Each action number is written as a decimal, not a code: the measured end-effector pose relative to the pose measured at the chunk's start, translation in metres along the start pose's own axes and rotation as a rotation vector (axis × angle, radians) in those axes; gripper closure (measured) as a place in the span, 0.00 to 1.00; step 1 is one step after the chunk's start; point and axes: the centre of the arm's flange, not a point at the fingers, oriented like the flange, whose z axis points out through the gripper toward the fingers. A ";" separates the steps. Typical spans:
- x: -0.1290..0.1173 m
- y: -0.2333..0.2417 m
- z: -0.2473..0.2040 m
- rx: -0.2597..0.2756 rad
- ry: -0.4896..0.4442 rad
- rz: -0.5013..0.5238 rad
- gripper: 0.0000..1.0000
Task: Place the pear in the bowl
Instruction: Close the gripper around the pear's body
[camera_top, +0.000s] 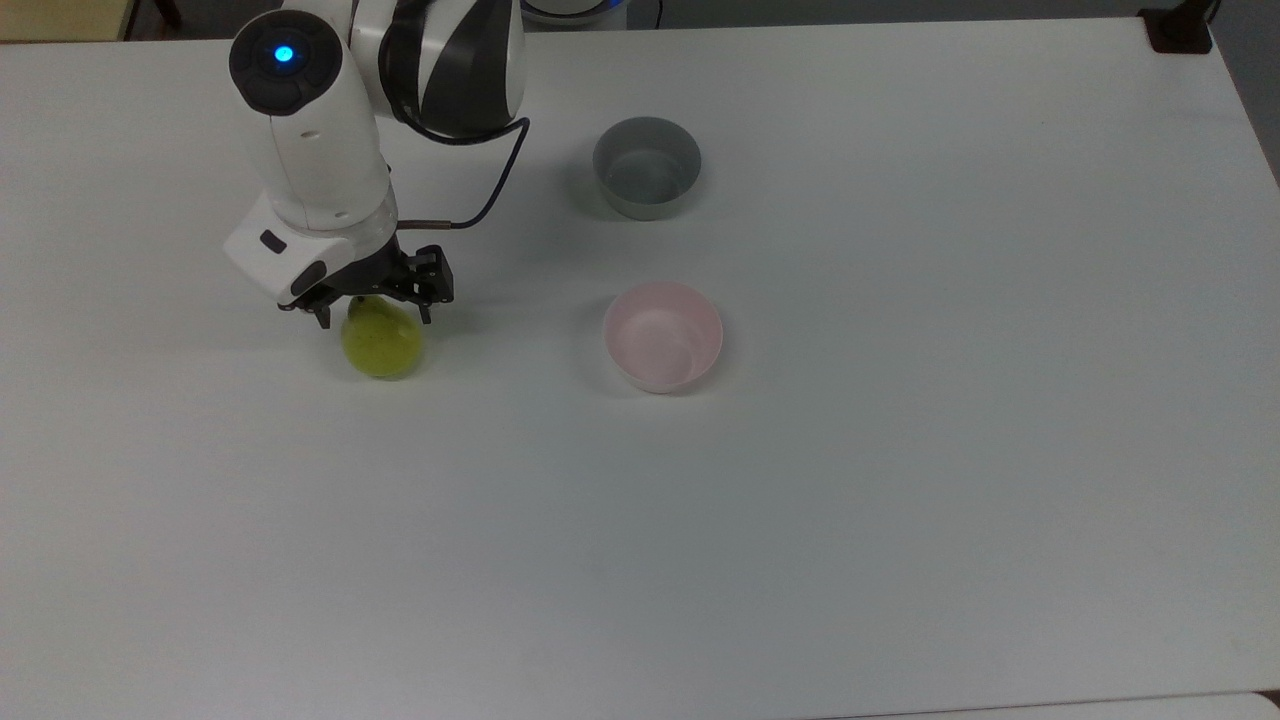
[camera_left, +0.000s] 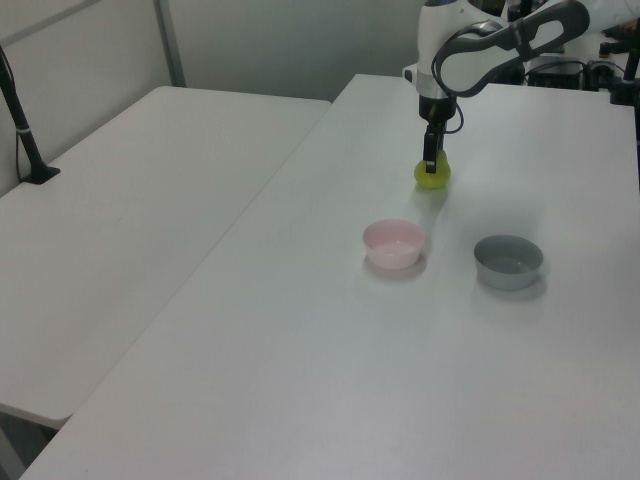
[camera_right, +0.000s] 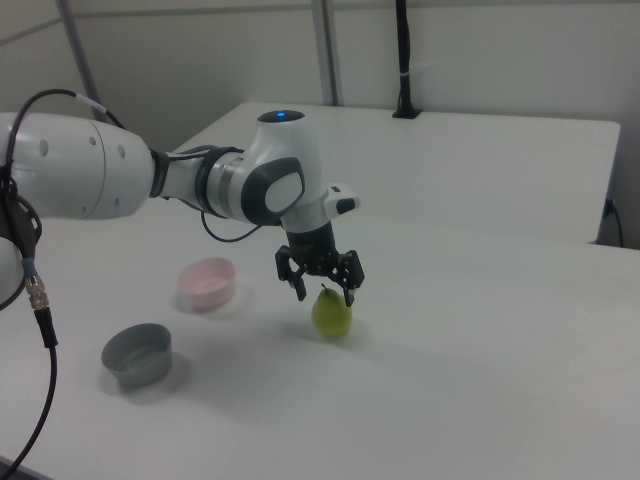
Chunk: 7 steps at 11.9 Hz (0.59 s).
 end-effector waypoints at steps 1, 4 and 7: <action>0.000 0.001 0.003 -0.001 0.001 0.001 0.00; 0.000 0.002 0.005 -0.001 0.000 0.002 0.02; 0.000 0.002 0.009 -0.006 -0.008 -0.006 0.16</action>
